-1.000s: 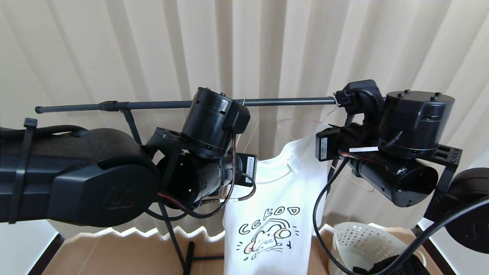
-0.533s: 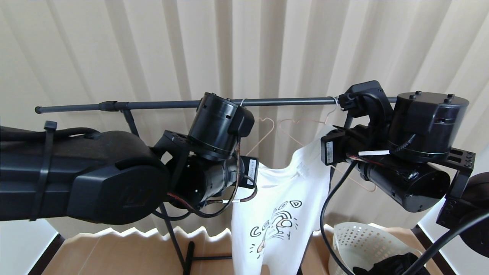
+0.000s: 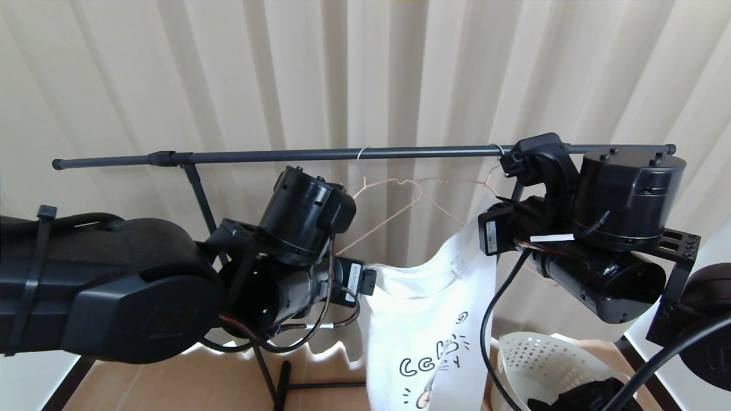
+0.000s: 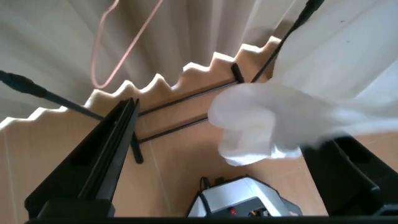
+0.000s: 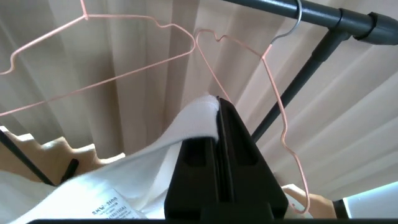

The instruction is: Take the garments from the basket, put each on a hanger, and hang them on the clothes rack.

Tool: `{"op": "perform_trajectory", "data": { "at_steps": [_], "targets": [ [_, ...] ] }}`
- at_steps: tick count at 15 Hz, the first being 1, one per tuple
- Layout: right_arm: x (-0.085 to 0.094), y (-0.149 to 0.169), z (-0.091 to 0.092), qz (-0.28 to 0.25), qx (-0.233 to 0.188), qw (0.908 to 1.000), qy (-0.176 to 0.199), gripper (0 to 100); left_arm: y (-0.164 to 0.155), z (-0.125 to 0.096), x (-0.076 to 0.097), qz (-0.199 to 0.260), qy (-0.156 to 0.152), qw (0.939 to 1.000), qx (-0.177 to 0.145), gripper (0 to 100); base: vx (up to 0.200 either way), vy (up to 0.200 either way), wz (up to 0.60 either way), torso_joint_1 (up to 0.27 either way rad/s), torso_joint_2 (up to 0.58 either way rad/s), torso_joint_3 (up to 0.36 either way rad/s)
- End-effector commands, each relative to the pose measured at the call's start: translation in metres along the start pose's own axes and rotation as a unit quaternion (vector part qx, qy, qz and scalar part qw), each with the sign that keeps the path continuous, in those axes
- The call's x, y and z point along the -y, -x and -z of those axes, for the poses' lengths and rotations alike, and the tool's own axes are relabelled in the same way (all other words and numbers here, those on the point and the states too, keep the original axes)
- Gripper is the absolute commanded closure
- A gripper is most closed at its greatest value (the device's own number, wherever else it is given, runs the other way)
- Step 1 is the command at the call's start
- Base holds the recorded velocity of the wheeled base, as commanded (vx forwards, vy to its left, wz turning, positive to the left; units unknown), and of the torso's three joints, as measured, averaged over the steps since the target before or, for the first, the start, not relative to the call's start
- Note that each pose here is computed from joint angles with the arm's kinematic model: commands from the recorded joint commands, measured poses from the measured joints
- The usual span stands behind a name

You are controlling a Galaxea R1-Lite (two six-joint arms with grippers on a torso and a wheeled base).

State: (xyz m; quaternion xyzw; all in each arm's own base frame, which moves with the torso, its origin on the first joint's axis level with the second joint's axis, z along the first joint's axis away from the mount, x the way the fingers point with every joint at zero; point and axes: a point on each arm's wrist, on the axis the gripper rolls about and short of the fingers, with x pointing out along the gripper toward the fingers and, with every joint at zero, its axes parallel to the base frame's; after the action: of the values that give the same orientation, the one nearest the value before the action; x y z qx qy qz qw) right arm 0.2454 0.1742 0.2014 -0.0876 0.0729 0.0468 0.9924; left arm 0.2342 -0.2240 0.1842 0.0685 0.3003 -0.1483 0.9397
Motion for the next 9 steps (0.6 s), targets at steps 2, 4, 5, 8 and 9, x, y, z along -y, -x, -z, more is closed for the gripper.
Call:
{"op": "perform_trajectory", "data": {
  "at_steps": [2,4,5,8,9],
  "targets": [
    [0.000,0.001,0.006,0.000,-0.007,1.0000,0.004,100,0.017,0.015,-0.027,0.029,-0.050,0.9981,-0.022,0,0.000,0.000,0.00,0.000,0.00,0.000],
    [0.000,0.002,0.009,0.000,-0.012,0.9999,0.007,100,0.024,0.013,-0.038,0.072,-0.071,0.9947,-0.017,0,0.000,0.000,0.00,0.000,0.00,0.000],
    [-0.001,0.004,0.011,-0.002,-0.014,0.9999,0.009,100,0.022,0.009,-0.040,0.069,-0.067,0.9953,-0.012,0,0.000,0.000,0.00,0.000,0.00,0.000],
    [-0.004,0.008,0.017,-0.011,-0.022,0.9996,0.017,100,-0.002,-0.004,-0.047,0.048,-0.056,0.9972,-0.014,0,0.000,0.000,0.00,0.000,0.00,0.000],
    [-0.005,0.009,0.017,-0.013,-0.021,0.9996,0.017,100,-0.005,-0.006,-0.047,0.047,-0.055,0.9973,-0.014,0,0.000,0.000,0.00,0.000,0.00,0.000]
  ]
}}
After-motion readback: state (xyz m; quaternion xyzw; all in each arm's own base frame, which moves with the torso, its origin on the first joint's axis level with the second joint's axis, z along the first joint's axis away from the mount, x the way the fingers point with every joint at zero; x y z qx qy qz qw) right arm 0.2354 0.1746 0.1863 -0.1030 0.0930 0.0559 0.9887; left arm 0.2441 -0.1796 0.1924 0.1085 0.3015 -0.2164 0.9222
